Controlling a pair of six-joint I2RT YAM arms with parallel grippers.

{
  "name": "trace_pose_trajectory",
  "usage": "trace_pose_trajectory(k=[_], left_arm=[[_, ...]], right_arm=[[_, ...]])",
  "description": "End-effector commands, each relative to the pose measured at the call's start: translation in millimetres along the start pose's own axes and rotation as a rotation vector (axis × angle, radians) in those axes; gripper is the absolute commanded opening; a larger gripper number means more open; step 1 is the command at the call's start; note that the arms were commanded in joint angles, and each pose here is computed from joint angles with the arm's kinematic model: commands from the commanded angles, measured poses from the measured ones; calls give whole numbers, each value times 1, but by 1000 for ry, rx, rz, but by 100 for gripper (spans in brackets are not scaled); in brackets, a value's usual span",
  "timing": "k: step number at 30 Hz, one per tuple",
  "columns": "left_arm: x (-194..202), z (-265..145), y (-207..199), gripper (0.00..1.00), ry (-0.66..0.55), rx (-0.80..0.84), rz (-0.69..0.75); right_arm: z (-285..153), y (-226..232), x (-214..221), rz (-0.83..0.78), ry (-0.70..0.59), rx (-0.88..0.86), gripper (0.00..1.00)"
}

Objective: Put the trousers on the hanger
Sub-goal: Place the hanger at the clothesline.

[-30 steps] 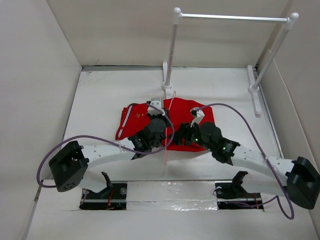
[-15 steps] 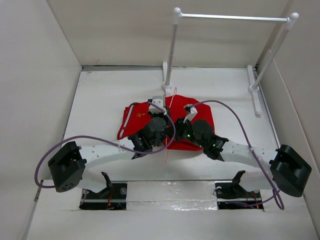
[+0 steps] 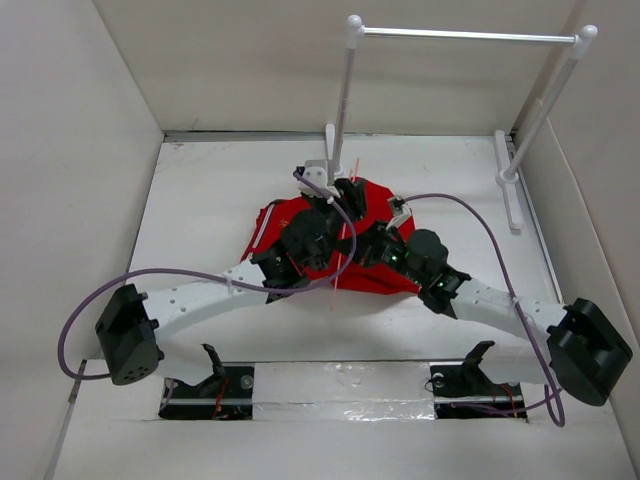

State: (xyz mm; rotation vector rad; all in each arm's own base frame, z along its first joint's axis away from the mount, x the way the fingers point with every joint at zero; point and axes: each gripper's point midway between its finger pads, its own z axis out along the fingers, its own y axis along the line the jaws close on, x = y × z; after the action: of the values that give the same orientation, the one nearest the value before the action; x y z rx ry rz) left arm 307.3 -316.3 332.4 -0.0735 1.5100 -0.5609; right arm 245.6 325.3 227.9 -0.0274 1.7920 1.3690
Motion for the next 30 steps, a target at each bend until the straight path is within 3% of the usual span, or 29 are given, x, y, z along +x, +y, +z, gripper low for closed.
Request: trace_pose_trajectory(k=[1,2,5,12,18,23,30], left_arm=[[-72,1,-35,42,-121,145,-151],[-74,2,-36,49,-116,168,-165],[-82,-1,-40,54,-120,205,-169],[-119,-17,-46,56,-183,262,-190],[-135,-30,-23,55,-236,204,-211],[-109,-29,1,52,-195,163,-215],[-52,-29,18,49,-72,134,-200]], right_arm=[[-16,51,-39,-18,-78,-190,0],[-19,53,-44,-17,-90,-191,0],[-29,55,-64,-8,-135,-190,0],[-46,65,-114,-17,-214,-236,0],[-59,74,-164,-46,-303,-278,0],[-78,83,-210,-117,-397,-283,0],[-96,69,-289,-214,-526,-139,0]])
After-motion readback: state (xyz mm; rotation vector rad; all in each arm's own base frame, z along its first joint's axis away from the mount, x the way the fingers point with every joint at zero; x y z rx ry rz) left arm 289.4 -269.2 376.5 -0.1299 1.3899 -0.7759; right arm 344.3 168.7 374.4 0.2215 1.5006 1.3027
